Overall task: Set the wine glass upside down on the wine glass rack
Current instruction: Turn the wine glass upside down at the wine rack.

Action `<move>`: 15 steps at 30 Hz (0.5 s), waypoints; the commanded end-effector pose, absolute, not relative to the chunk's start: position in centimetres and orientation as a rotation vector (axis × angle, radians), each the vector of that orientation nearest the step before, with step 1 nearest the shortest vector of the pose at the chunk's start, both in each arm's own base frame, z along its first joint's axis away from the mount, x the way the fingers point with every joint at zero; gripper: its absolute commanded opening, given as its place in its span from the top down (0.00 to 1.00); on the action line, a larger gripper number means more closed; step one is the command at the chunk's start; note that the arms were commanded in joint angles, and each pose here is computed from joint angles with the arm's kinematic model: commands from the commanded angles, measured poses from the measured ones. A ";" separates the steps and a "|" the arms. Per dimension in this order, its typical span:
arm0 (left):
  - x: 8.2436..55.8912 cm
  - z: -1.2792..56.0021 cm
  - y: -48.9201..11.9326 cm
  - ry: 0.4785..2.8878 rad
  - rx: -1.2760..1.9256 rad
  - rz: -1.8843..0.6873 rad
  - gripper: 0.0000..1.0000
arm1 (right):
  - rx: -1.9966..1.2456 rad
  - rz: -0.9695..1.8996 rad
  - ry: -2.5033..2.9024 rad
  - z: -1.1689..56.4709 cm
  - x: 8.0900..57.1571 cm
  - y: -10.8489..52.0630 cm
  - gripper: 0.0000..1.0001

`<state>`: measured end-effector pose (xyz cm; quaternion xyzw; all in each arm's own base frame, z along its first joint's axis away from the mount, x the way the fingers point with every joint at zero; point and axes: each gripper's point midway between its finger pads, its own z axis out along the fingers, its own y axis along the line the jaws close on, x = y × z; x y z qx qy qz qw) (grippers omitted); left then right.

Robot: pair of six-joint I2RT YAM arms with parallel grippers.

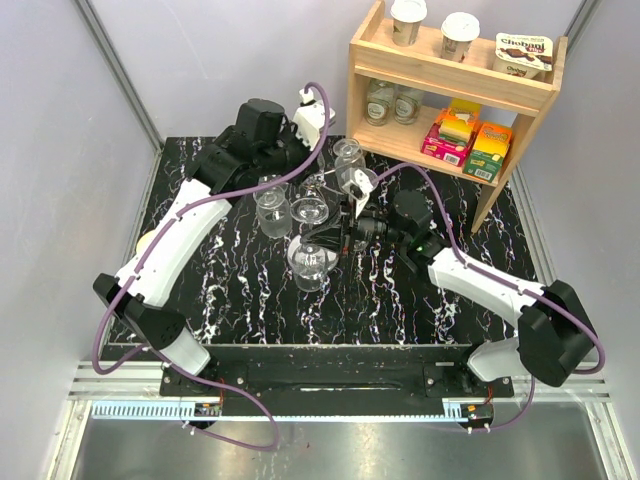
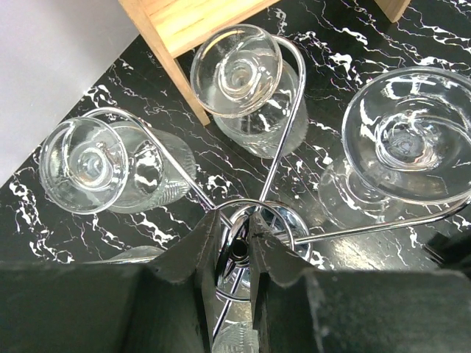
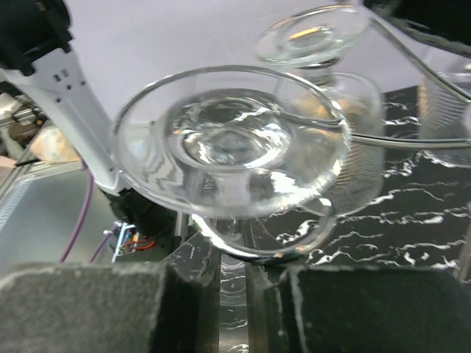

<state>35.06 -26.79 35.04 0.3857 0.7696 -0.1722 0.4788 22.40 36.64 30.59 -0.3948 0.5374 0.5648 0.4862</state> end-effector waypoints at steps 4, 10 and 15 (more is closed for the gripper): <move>36.6 34.3 -28.8 1.835 0.955 -0.413 1.00 | -1.114 1.483 1.024 35.9 17.0 37.1 1.00; 36.5 34.4 -28.3 1.832 0.953 -0.395 1.00 | -1.110 1.421 1.051 34.9 17.4 36.6 1.00; 36.0 34.6 -28.0 1.825 0.955 -0.392 1.00 | -1.113 1.298 1.110 33.3 18.5 35.4 1.00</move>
